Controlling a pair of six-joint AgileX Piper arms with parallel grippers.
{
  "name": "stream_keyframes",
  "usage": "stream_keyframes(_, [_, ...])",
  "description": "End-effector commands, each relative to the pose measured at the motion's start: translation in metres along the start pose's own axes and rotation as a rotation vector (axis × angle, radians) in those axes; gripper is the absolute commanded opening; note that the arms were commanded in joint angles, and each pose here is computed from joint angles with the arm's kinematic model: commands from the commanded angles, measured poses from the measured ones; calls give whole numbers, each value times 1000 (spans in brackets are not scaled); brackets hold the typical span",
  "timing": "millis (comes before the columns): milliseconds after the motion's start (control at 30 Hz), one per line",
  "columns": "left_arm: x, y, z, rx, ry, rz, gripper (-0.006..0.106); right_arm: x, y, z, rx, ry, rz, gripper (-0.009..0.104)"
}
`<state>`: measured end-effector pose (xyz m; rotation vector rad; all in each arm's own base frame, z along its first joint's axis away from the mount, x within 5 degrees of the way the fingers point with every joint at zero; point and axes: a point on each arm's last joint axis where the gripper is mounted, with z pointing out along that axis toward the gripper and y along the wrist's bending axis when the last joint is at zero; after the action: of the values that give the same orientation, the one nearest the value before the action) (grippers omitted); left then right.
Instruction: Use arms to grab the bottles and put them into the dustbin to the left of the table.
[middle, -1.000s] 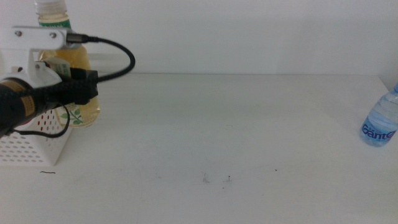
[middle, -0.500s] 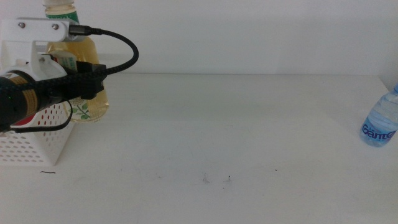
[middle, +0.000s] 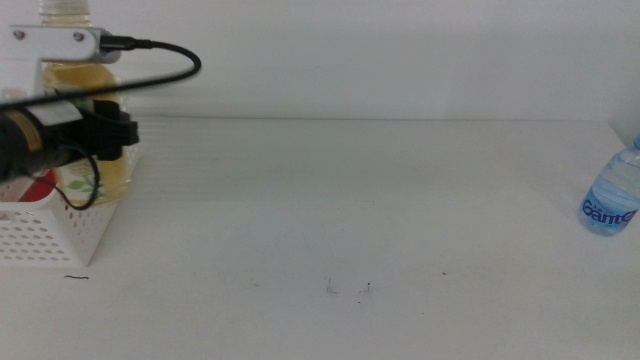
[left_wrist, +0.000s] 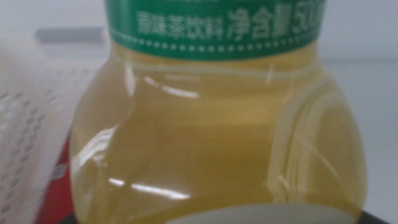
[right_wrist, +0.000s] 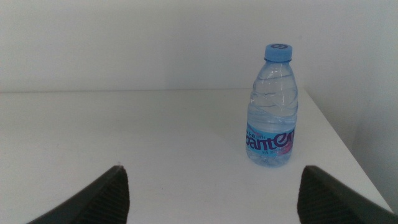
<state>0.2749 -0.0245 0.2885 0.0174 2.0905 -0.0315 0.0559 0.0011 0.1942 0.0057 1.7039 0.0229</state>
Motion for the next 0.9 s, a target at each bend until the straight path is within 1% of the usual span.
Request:
stream_keyframes(0, [-25, -2, -12, 2, -24, 13, 45, 0, 0, 0, 1, -10, -13, 92])
stream_keyframes(133, [-52, 1, -23, 1, 27, 82, 43, 0, 0, 0, 1, -10, -13, 92])
stream_keyframes(367, [-100, 22, -21, 34, 133, 91, 36, 0, 0, 0, 1, -10, -13, 92])
stream_keyframes(467, [-110, 33, -11, 50, 211, 104, 35, 0, 0, 0, 1, -10, -13, 92])
stream_keyframes(600, [-116, 54, 11, 31, 289, 87, 34, 0, 0, 0, 1, -10, -13, 92])
stream_keyframes(700, [-116, 71, 27, 43, 353, 69, 34, 0, 0, 0, 1, -10, -13, 92])
stream_keyframes(767, [-115, 85, 39, 55, 388, 45, 34, 0, 0, 0, 1, -10, -13, 92])
stream_keyframes(800, [-112, 99, 49, 53, 410, 17, 34, 0, 0, 0, 1, -10, -13, 92])
stream_keyframes(867, [-106, 111, 62, 41, 433, -6, 34, 0, 0, 0, 1, -10, -13, 92])
